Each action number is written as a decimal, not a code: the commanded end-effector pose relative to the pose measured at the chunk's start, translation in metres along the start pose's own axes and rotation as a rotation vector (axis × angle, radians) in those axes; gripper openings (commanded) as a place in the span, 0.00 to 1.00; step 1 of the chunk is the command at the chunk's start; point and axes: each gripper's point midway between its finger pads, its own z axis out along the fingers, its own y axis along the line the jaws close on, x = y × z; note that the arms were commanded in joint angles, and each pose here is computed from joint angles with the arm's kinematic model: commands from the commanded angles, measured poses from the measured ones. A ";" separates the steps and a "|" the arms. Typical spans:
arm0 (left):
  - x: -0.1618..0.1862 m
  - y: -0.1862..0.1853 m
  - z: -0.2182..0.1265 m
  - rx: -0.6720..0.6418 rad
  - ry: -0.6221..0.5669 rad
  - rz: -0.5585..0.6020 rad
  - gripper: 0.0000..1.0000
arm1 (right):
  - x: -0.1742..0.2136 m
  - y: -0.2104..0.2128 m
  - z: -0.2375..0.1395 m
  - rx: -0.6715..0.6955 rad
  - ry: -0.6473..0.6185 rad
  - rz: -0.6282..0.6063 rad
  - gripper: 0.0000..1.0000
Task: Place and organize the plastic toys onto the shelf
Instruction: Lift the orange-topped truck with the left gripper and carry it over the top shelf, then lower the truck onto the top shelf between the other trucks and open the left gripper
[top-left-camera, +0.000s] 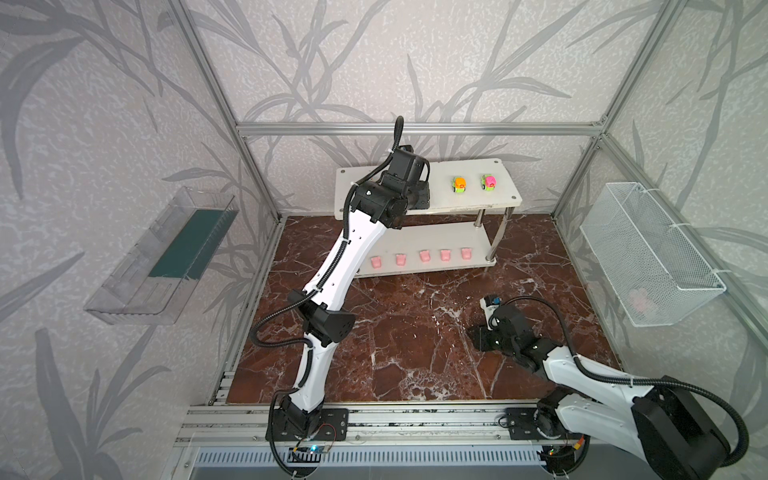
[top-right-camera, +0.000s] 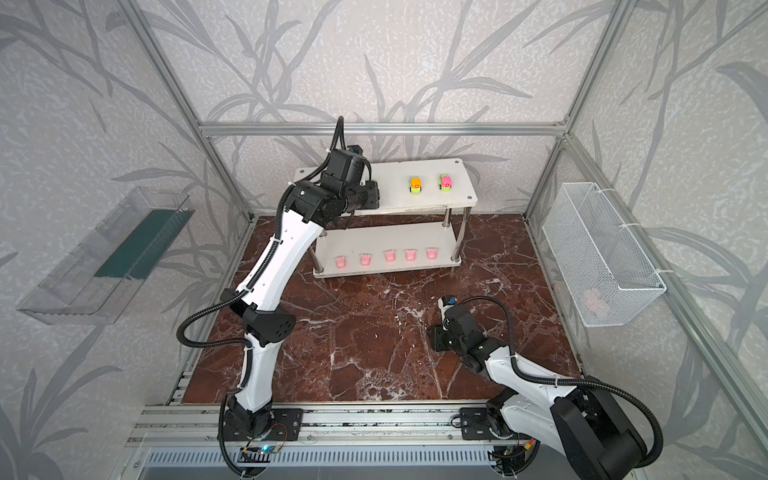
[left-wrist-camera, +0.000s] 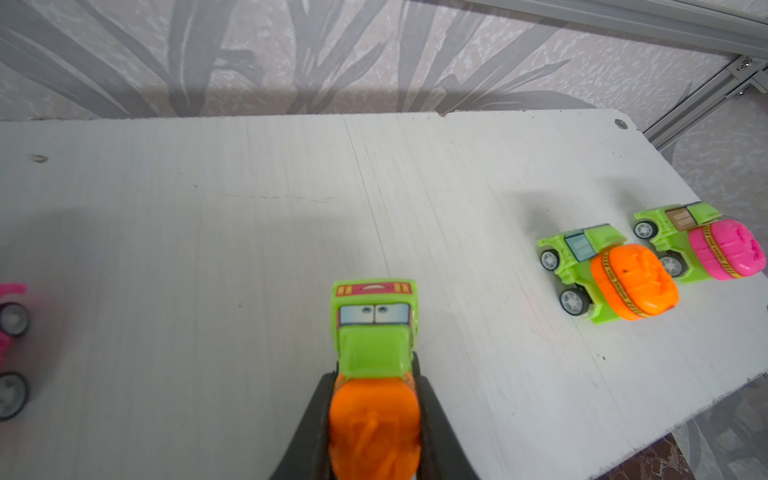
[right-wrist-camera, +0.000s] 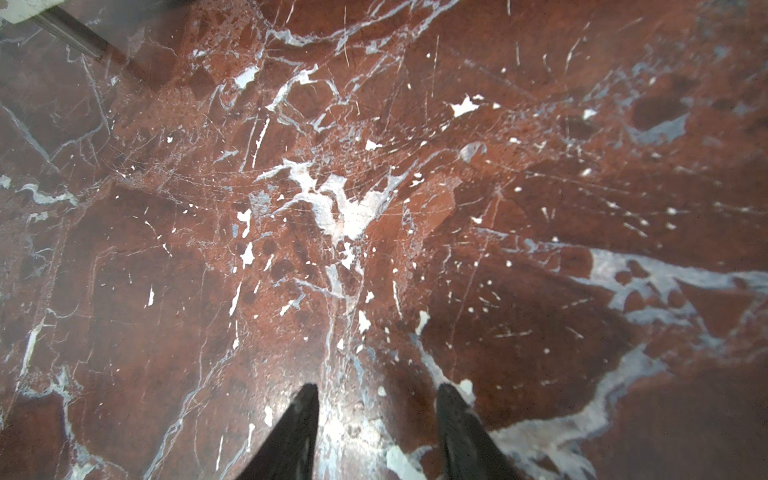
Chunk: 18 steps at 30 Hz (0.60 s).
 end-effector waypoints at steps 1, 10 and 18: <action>-0.003 -0.002 0.002 0.017 -0.004 -0.004 0.25 | -0.013 0.006 0.000 -0.018 -0.027 -0.004 0.47; -0.008 0.003 -0.006 -0.005 -0.020 -0.008 0.25 | -0.014 0.007 0.002 -0.023 -0.022 -0.002 0.47; -0.016 0.006 -0.022 -0.015 -0.044 -0.036 0.24 | -0.015 0.009 0.005 -0.029 -0.011 -0.004 0.47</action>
